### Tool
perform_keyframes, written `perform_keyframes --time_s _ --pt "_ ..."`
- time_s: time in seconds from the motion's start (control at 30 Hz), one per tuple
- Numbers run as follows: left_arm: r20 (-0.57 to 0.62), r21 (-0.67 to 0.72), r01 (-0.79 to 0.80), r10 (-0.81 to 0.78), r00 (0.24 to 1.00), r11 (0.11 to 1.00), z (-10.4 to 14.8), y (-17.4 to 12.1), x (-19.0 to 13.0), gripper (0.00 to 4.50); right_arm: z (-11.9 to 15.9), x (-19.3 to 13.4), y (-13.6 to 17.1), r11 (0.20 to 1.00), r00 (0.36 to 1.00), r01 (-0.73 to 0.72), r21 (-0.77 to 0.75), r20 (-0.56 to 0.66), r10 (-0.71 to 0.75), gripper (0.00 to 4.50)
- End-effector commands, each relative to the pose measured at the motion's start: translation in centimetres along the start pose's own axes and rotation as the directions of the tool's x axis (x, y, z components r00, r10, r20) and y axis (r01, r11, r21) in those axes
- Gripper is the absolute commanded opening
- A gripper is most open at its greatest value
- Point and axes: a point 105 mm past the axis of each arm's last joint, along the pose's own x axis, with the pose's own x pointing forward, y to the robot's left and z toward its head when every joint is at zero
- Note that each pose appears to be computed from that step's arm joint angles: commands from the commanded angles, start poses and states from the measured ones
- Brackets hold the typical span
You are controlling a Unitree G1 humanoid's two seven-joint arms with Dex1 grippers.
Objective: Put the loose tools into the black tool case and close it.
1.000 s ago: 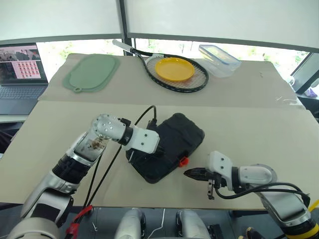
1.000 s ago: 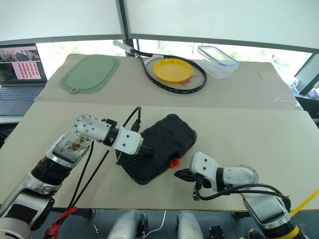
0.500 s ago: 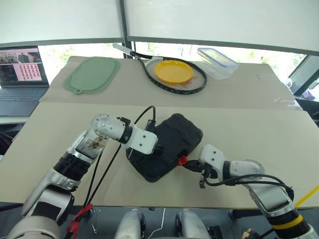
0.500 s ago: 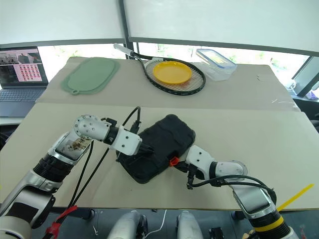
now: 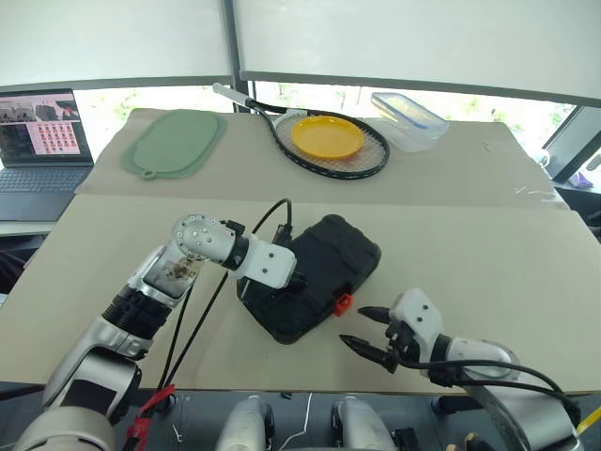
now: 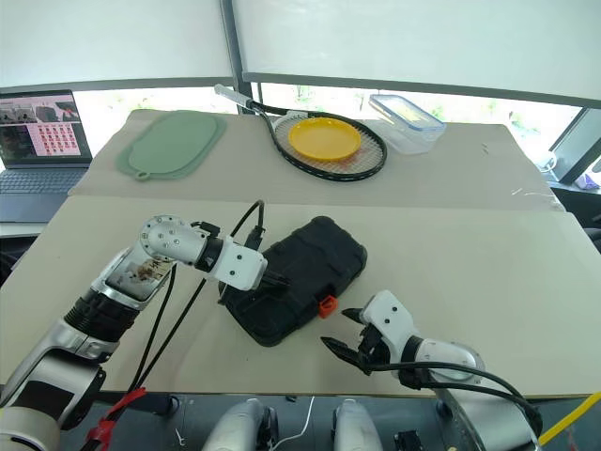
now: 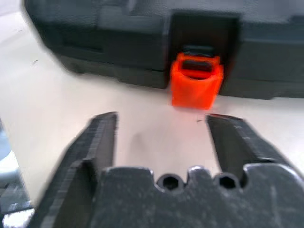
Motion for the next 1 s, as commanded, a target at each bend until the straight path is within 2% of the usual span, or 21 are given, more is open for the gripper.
perform_keyframes --time_s 0.03,0.17,0.33,0.43,0.5,0.63,0.77,0.8,1.0 --pt "-0.058 -0.077 0.103 -0.108 0.992 0.992 -2.2 -2.0 0.9 0.0 1.3 -0.2 -0.1 0.996 0.995 0.063 0.066 0.074 -0.068 4.07" --pt "-0.052 -0.068 0.113 -0.117 0.992 0.991 -2.1 -1.9 1.2 0.0 1.3 0.1 0.1 0.994 0.994 0.074 0.076 0.073 -0.079 4.07" --pt "-0.04 -0.056 0.111 -0.113 0.993 0.992 -1.9 -1.7 1.4 0.0 -0.5 -0.3 -0.2 0.998 0.998 0.058 -0.04 -0.027 -0.059 4.07" --pt "-0.04 -0.055 0.095 -0.097 0.994 0.994 -1.9 -1.5 1.4 0.0 -0.4 -0.1 -0.6 0.998 0.998 0.053 -0.037 -0.02 -0.054 3.38" --pt "-0.04 -0.057 0.087 -0.09 0.995 0.995 -1.9 -1.4 1.4 0.0 -0.3 0.1 -0.4 0.999 0.999 0.043 -0.026 -0.015 -0.044 2.68" --pt "-0.046 -0.064 0.076 -0.079 0.996 0.995 -2.1 -1.5 1.2 0.0 -0.2 0.9 -0.2 0.998 1.0 0.014 -0.059 -0.016 -0.015 2.68" --pt "-0.051 -0.068 0.074 -0.078 0.996 0.995 -2.2 -1.6 1.2 0.0 0.4 1.5 -1.2 0.997 0.999 0.053 -0.055 0.008 -0.053 1.71" --pt "-0.051 -0.069 0.073 -0.076 0.996 0.995 -2.2 -1.6 1.2 0.0 0.7 1.5 -1.4 0.997 0.998 0.057 -0.042 0.016 -0.056 1.32" --pt "-0.054 -0.069 0.066 -0.07 0.996 0.995 -2.3 -1.4 1.2 0.0 1.3 1.2 -1.2 0.999 0.998 0.045 -0.014 0.032 -0.044 1.32"
